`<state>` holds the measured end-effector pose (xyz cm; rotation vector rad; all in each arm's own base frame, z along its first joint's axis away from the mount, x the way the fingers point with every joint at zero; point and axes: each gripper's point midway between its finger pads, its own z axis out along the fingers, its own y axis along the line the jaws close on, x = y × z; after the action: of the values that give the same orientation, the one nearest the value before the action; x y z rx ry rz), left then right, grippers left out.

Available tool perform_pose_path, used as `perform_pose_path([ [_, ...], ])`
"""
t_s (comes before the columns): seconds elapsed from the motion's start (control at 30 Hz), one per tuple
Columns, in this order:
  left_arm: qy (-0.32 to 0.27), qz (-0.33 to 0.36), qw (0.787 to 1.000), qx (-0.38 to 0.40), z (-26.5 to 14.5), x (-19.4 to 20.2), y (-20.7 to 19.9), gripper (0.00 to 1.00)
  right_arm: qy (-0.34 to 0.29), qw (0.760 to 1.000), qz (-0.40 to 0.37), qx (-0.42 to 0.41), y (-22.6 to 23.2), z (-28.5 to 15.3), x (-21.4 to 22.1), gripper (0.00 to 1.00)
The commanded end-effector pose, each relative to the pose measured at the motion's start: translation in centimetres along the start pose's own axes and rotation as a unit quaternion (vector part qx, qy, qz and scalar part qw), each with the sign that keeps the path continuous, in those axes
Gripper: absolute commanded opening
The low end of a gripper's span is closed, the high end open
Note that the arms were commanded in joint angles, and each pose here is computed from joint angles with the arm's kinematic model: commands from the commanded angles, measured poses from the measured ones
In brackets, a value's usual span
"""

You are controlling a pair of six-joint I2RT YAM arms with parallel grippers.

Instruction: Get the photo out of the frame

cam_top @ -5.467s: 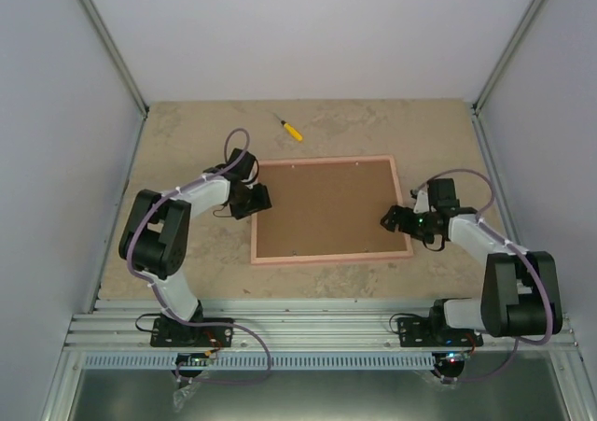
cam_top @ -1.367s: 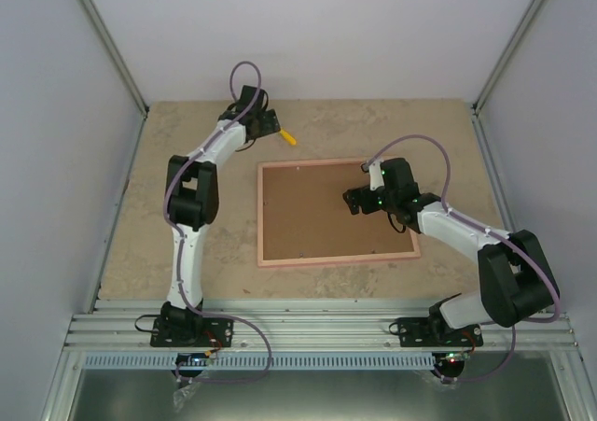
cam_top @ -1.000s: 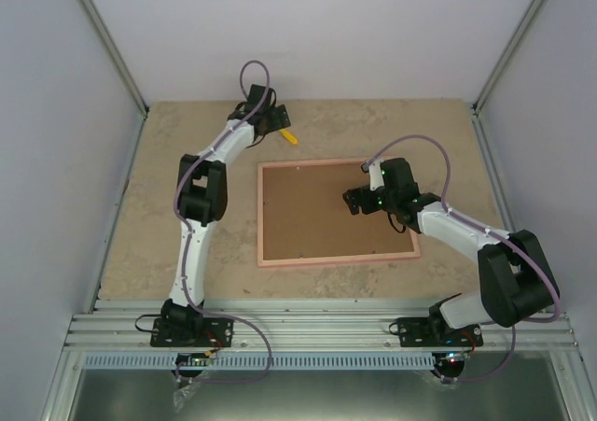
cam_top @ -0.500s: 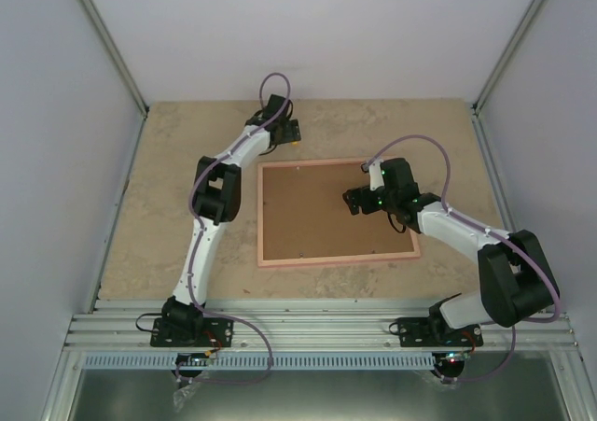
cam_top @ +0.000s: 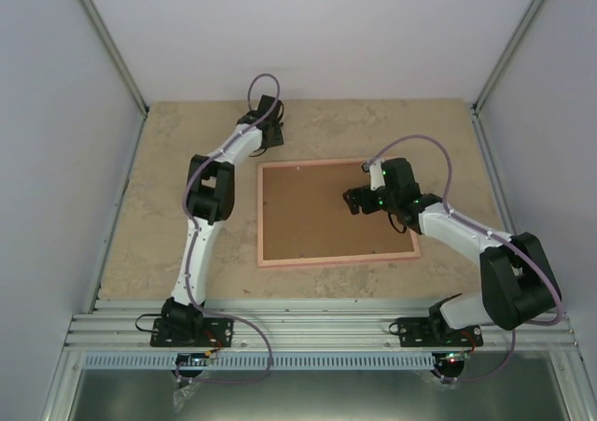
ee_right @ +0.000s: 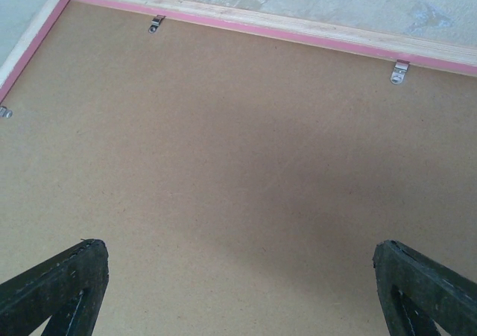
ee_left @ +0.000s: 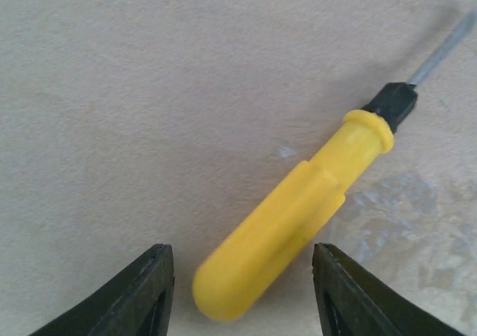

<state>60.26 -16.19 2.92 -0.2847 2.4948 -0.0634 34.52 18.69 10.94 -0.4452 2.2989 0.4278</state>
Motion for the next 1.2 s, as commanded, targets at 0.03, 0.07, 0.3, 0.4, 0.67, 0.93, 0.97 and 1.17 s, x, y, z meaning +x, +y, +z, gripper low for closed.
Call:
perform_pose_path([
  [0.03, 0.016, -0.009, 1.000, 0.008, -0.9, -0.1, 0.9, 0.46, -0.007, 1.000, 0.003, -0.015, 0.6, -0.5, 0.0, 0.98],
  [0.07, 0.018, -0.007, 1.000, 0.009, -0.9, -0.1, 0.9, 0.43, -0.007, 1.000, 0.003, -0.016, 0.7, -0.5, 0.0, 0.98],
  [0.3, 0.033, 0.011, 0.999, 0.025, -0.5, 0.3, 0.6, 0.41, -0.008, 1.000, 0.002, -0.016, 0.6, -0.5, 0.1, 0.98],
  [0.4, 0.027, 0.029, 0.998, 0.038, -1.3, 0.0, 0.3, 0.47, -0.008, 1.000, 0.003, -0.015, 0.6, -0.5, 0.1, 0.98],
  [0.67, -0.015, 0.092, 0.994, 0.054, -2.2, -2.4, 0.1, 0.62, -0.006, 1.000, 0.006, -0.018, 0.7, -0.2, 0.3, 0.98],
  [0.93, -0.009, 0.150, 0.986, 0.075, -0.1, -1.9, -0.3, 0.72, -0.005, 1.000, 0.007, -0.019, 0.7, -0.2, 0.2, 0.98],
  [0.97, -0.006, 0.153, 0.985, 0.079, 0.1, -1.8, -0.4, 0.72, -0.005, 1.000, 0.007, -0.020, 0.7, -0.2, 0.2, 0.98],
  [1.17, 0.007, 0.171, 0.980, 0.101, 1.1, -1.0, -0.9, 0.62, -0.005, 1.000, 0.007, -0.019, 0.7, -0.3, 0.2, 0.98],
])
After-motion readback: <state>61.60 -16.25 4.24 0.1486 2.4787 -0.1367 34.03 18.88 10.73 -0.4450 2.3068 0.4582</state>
